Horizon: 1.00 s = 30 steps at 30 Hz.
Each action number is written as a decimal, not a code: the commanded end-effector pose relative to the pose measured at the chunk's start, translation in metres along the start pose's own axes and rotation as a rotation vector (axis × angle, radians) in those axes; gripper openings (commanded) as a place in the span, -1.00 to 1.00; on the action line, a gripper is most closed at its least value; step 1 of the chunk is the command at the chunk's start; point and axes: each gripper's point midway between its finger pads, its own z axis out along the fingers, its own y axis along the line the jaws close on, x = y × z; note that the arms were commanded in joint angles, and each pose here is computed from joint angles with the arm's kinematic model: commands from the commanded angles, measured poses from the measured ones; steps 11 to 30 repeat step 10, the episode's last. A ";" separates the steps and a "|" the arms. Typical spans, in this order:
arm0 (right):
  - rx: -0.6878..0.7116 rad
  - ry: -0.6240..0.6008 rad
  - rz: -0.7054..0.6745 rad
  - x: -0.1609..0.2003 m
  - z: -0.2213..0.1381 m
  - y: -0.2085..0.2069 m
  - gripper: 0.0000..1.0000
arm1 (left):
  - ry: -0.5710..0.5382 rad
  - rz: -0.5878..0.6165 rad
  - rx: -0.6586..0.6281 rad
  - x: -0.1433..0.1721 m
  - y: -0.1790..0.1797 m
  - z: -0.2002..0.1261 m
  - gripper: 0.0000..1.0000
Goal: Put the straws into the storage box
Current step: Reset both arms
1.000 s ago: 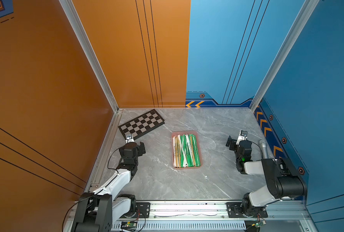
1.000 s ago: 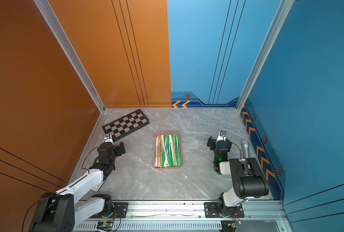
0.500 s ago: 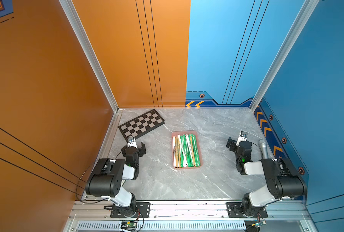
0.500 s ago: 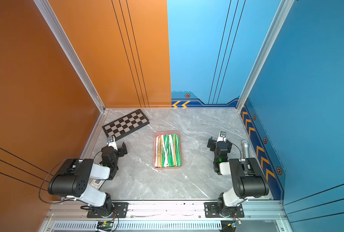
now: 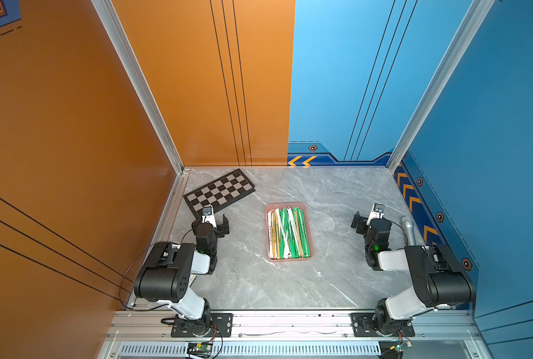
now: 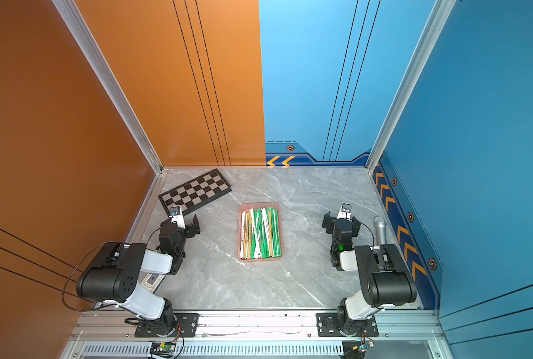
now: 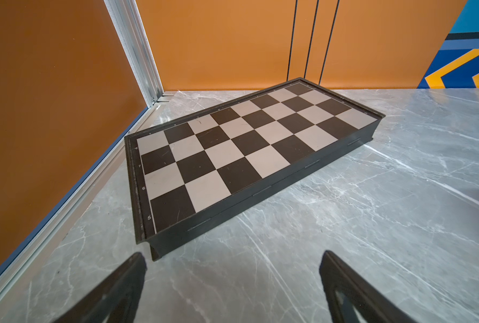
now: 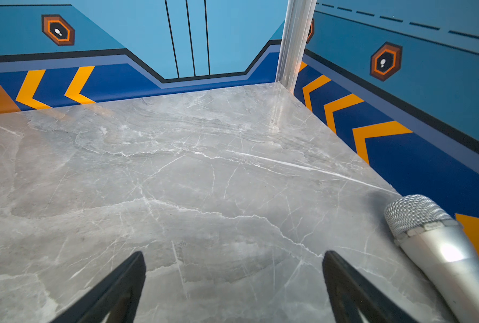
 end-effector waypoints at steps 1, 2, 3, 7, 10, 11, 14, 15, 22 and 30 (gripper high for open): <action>0.014 0.002 0.003 -0.001 0.000 0.000 1.00 | -0.005 0.007 -0.007 -0.005 0.001 0.000 0.97; 0.014 0.002 0.003 -0.001 0.000 0.000 1.00 | -0.005 0.006 -0.009 -0.004 0.001 0.000 0.97; 0.009 0.002 -0.001 -0.001 0.000 0.001 1.00 | -0.006 0.006 -0.010 -0.005 0.001 0.000 0.97; 0.009 0.004 -0.016 -0.001 0.000 0.004 1.00 | -0.005 0.005 -0.010 -0.005 0.001 0.000 0.97; 0.011 0.002 -0.018 -0.001 0.000 0.004 1.00 | -0.006 0.005 -0.010 -0.005 0.001 0.000 0.97; 0.011 0.002 -0.018 -0.001 0.000 0.004 1.00 | -0.006 0.005 -0.010 -0.005 0.001 0.000 0.97; 0.011 0.002 -0.018 -0.001 0.000 0.004 1.00 | -0.006 0.005 -0.010 -0.005 0.001 0.000 0.97; 0.011 0.002 -0.018 -0.001 0.000 0.004 1.00 | -0.006 0.005 -0.010 -0.005 0.001 0.000 0.97; 0.011 0.002 -0.018 -0.001 0.000 0.004 1.00 | -0.006 0.005 -0.010 -0.005 0.001 0.000 0.97; 0.011 0.002 -0.018 -0.001 0.000 0.004 1.00 | -0.006 0.005 -0.010 -0.005 0.001 0.000 0.97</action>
